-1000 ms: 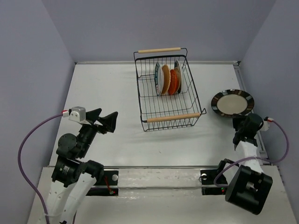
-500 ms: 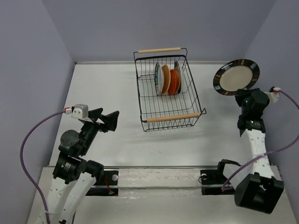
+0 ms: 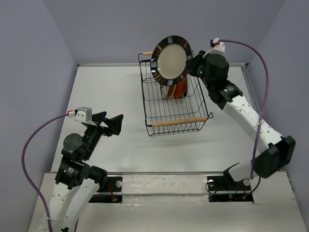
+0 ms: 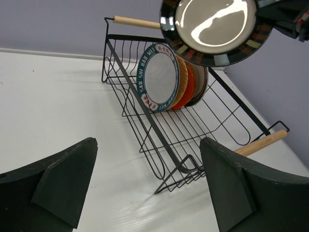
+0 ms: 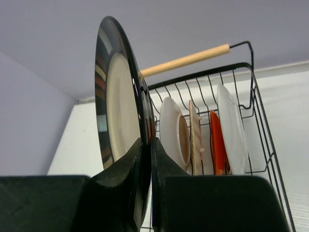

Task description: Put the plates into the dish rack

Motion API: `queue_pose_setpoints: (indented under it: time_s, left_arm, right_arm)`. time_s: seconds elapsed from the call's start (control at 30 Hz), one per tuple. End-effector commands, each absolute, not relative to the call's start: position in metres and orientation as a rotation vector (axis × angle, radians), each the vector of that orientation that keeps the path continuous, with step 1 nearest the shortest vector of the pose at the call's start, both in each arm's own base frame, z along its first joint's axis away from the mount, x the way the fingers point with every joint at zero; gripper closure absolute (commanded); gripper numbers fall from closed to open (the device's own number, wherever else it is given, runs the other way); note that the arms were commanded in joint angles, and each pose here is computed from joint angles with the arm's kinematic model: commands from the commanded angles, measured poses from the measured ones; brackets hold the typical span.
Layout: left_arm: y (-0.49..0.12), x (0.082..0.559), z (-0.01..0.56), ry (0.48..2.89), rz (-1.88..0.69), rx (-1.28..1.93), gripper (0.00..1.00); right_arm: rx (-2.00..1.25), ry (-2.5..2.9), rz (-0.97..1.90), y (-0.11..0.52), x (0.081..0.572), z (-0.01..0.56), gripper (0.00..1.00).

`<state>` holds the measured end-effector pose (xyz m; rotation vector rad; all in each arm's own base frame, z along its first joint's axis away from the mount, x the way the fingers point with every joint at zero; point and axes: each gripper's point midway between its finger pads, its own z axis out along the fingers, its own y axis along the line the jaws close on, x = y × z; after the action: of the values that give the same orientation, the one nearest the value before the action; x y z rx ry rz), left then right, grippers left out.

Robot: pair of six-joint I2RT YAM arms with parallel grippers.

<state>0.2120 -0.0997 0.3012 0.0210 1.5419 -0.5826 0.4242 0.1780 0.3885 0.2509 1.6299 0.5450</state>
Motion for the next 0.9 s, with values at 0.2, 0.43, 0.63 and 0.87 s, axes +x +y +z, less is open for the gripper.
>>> queue_pose_setpoints:
  time_s: [0.2, 0.43, 0.63, 0.87]
  left_arm:
    - [-0.099, 0.212, 0.311, 1.503, -0.576, 0.038, 0.02]
    - [-0.100, 0.212, 0.312, 1.501, -0.580, 0.042, 0.02]
    - [-0.100, 0.212, 0.311, 1.503, -0.580, 0.042, 0.02]
    - [-0.101, 0.211, 0.311, 1.503, -0.583, 0.046, 0.02]
  right_arm:
    - [0.231, 1.524, 0.276, 0.222, 0.452, 0.455, 0.93]
    - [0.165, 1.572, 0.096, 0.250, 0.469, 0.429, 0.93]
    - [0.109, 1.596, -0.035, 0.261, 0.488, 0.409, 0.93]
    - [0.062, 1.632, -0.089, 0.279, 0.503, 0.383, 0.93]
